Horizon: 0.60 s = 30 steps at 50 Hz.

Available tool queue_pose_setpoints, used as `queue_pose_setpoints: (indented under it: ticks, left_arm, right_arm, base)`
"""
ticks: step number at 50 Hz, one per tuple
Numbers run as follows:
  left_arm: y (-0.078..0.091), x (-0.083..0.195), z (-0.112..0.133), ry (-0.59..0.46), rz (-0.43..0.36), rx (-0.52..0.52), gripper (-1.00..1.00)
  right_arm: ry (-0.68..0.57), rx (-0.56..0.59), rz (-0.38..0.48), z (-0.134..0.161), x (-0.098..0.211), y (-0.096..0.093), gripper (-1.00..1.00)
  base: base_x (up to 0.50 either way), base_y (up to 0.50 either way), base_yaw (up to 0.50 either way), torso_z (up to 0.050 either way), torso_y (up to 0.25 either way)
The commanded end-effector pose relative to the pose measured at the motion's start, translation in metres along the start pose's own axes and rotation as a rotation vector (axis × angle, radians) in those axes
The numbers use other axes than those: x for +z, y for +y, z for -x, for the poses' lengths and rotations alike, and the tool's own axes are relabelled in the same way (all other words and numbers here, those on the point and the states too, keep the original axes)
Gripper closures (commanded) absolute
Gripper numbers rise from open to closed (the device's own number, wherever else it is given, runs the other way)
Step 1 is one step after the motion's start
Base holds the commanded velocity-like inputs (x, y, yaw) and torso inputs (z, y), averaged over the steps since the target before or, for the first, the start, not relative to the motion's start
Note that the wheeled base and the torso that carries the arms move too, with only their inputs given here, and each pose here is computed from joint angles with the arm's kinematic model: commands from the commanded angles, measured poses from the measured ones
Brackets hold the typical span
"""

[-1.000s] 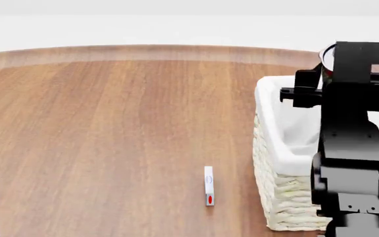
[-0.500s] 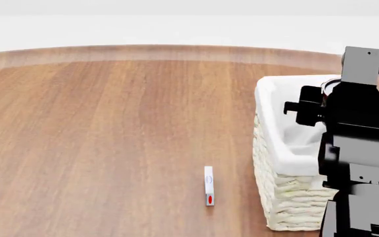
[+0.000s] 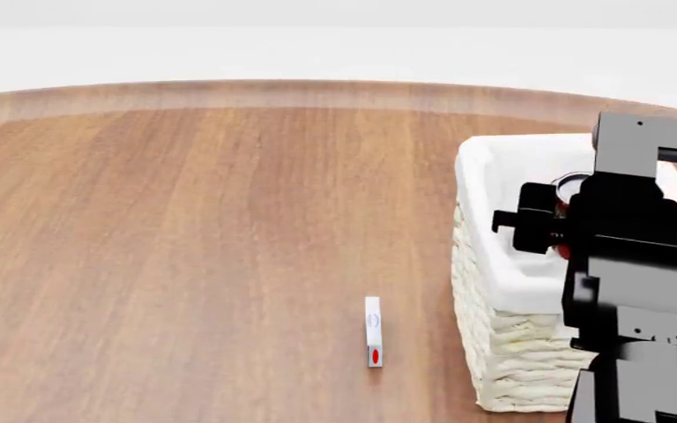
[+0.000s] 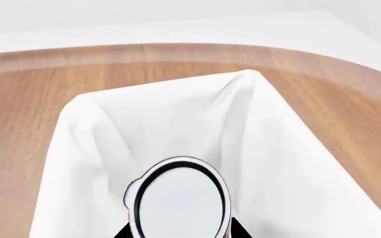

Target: Pick up the tomato sauce, and put it in the basket.

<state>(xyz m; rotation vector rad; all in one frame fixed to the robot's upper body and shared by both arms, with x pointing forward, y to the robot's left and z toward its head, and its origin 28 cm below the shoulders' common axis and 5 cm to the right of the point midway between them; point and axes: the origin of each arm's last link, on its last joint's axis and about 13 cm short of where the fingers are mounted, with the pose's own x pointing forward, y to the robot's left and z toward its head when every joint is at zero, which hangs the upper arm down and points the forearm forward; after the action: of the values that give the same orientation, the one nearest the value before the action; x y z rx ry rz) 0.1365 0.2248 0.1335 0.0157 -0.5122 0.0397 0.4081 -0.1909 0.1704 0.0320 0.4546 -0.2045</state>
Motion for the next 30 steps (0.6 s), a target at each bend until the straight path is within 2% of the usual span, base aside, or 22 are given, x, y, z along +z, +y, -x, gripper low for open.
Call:
queue_pose_setpoints:
  ticks: [1, 15, 16, 30]
  left_arm:
    - [0.0011, -0.0004, 0.0009, 0.001, 0.000, 0.004, -1.00]
    - [0.0022, -0.0005, 0.0013, 0.002, -0.001, 0.010, -1.00]
    - [0.0021, -0.0004, 0.0015, 0.002, -0.001, 0.009, -1.00]
    - [0.0021, 0.0000, 0.0020, 0.002, -0.002, 0.010, -1.00]
  right_arm:
    - [-0.009, 0.005, 0.054, -0.0006, -0.0006, -0.0001, 1.00]
    - [-0.017, -0.014, 0.067, -0.0008, -0.0002, 0.0006, 1.00]
    - [-0.014, -0.009, 0.072, -0.0008, -0.0005, 0.0009, -1.00]
    - [-0.016, -0.025, 0.081, -0.0011, -0.0013, -0.0006, -1.00]
  base:
    - [0.00, 0.00, 0.00, 0.000, 0.000]
    - [0.00, 0.00, 0.00, 0.000, 0.000]
    - [0.00, 0.00, 0.00, 0.000, 0.000]
    - [0.00, 0.00, 0.00, 0.000, 0.000]
